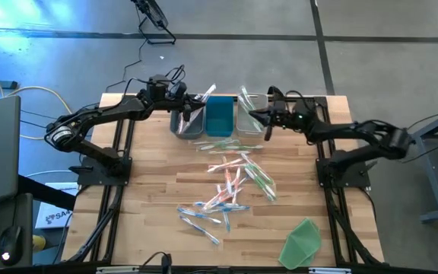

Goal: Pick & Place Toothbrushes
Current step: Put the orange toothbrush into the dark blue bin

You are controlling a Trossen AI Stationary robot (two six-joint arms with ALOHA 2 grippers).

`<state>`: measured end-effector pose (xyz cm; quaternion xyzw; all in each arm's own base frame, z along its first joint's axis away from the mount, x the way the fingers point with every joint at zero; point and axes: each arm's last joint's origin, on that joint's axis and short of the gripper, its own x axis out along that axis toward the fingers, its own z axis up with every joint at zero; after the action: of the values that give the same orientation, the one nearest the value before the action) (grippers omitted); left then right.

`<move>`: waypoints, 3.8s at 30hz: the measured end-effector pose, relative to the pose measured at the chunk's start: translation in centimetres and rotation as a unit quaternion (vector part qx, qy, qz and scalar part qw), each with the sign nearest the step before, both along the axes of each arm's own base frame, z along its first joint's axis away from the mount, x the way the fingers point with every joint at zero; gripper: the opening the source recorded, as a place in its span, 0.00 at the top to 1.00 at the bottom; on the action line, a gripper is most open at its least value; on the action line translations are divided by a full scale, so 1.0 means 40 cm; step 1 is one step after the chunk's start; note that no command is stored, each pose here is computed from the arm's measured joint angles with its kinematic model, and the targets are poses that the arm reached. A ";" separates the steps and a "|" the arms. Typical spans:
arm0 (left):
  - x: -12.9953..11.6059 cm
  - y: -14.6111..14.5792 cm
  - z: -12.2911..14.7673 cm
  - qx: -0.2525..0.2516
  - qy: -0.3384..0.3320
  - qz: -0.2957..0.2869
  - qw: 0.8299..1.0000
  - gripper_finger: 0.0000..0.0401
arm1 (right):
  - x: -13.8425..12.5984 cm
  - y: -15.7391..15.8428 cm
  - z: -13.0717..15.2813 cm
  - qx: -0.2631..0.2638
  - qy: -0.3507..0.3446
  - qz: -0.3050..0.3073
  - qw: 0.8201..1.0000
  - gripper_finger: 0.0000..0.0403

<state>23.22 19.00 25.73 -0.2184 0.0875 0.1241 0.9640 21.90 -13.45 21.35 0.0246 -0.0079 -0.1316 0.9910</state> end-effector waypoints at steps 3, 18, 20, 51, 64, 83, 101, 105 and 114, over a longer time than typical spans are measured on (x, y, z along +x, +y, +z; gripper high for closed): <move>0.000 0.000 0.000 0.001 0.000 0.000 1.000 0.96 | 0.020 -0.016 -0.009 0.007 0.008 -0.063 0.998 1.00; 0.001 -0.001 0.000 0.001 0.000 -0.001 1.000 0.96 | 0.067 -0.013 0.017 0.012 -0.007 -0.014 1.000 0.73; 0.009 -0.010 0.000 0.008 0.002 -0.009 1.000 0.96 | 0.070 -0.007 0.018 0.012 -0.007 0.004 1.000 0.68; 0.100 -0.125 0.016 0.035 -0.025 0.001 0.999 0.96 | 0.108 0.063 0.013 0.041 -0.006 0.048 0.998 0.60; 0.131 -0.107 -0.013 0.031 -0.049 0.003 0.998 0.96 | 0.107 0.061 0.013 0.038 -0.006 0.027 0.999 0.44; 0.140 -0.121 0.009 0.050 -0.091 -0.005 0.995 0.96 | 0.107 0.061 0.013 0.025 -0.003 0.027 0.999 0.40; 0.212 -0.095 -0.007 0.033 -0.090 -0.045 0.994 0.96 | 0.107 0.061 0.011 0.026 -0.001 0.027 0.999 0.40; 0.212 -0.096 -0.007 0.033 -0.090 -0.049 0.994 0.96 | 0.108 0.064 0.011 0.024 0.000 0.049 0.999 0.40; 0.221 -0.118 -0.007 0.041 -0.089 -0.070 0.993 0.96 | 0.108 0.070 0.015 -0.015 -0.001 0.092 0.996 0.40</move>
<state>32.08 14.30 25.46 -0.1825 0.0118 0.0395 0.9823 26.23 -10.64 21.96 0.0104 -0.0082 -0.0392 0.9991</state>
